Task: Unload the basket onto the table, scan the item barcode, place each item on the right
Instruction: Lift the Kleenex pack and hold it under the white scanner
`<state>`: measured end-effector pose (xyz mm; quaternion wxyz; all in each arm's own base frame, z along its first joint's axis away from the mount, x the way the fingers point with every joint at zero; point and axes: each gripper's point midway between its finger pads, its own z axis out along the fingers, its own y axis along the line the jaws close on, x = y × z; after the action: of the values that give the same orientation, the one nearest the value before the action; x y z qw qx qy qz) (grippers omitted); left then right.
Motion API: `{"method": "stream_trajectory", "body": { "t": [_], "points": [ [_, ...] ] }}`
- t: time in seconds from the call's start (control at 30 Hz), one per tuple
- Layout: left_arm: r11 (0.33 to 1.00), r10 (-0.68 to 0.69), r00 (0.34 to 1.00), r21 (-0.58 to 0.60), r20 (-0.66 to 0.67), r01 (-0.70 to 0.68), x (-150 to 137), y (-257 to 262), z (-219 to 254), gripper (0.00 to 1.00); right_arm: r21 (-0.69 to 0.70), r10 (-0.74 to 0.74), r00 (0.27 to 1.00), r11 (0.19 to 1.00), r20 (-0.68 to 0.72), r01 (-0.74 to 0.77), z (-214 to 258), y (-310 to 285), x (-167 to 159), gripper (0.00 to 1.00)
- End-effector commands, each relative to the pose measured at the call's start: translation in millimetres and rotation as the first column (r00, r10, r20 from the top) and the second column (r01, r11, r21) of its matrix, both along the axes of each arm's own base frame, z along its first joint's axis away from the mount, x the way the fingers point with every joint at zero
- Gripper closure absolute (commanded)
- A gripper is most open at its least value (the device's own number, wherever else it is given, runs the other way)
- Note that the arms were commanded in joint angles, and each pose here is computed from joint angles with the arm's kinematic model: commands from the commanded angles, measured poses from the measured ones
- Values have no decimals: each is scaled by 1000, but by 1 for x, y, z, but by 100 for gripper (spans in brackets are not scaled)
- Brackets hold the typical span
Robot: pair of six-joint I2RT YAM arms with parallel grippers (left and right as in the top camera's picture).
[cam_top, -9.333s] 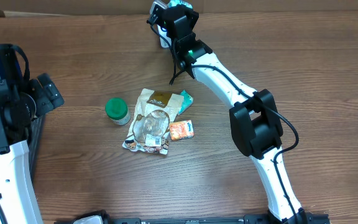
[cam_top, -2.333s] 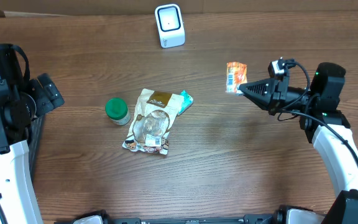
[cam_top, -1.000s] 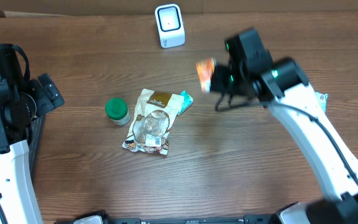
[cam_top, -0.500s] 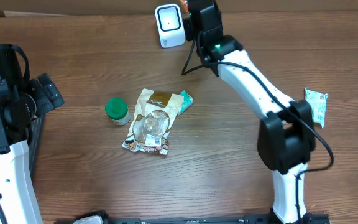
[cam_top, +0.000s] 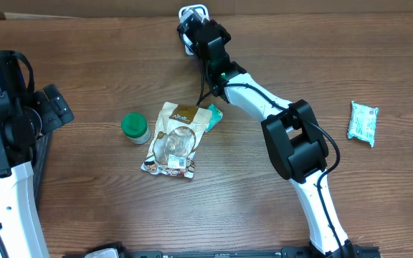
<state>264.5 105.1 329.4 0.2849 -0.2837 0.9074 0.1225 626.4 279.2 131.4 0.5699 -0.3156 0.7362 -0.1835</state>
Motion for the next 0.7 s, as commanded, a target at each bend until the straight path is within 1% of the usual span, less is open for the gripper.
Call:
{"method": "stream_trajectory", "body": {
  "t": [0.0,0.3,0.4,0.43,0.57,0.67],
  "points": [
    [1000,23,1000,0,19,-23,-3,2,4,0,-22,-18,999,1000,31,19,9,-4,4,96],
    [1000,23,1000,0,18,-23,-3,2,4,0,-23,-29,999,999,36,30,11,-6,4,96],
    [1000,23,1000,0,18,-23,-3,2,4,1,-32,-67,997,997,46,69,21,-9,1,96],
    [1000,23,1000,0,18,-23,-3,2,4,0,-39,-77,996,996,46,79,39,-7,-7,96],
    [1000,23,1000,0,18,-23,-3,2,4,0,-18,-62,998,998,20,62,74,0,-27,96],
    [1000,23,1000,0,18,-23,-3,2,4,0,16,-32,998,999,-48,33,103,4,-54,96]
  ]
}}
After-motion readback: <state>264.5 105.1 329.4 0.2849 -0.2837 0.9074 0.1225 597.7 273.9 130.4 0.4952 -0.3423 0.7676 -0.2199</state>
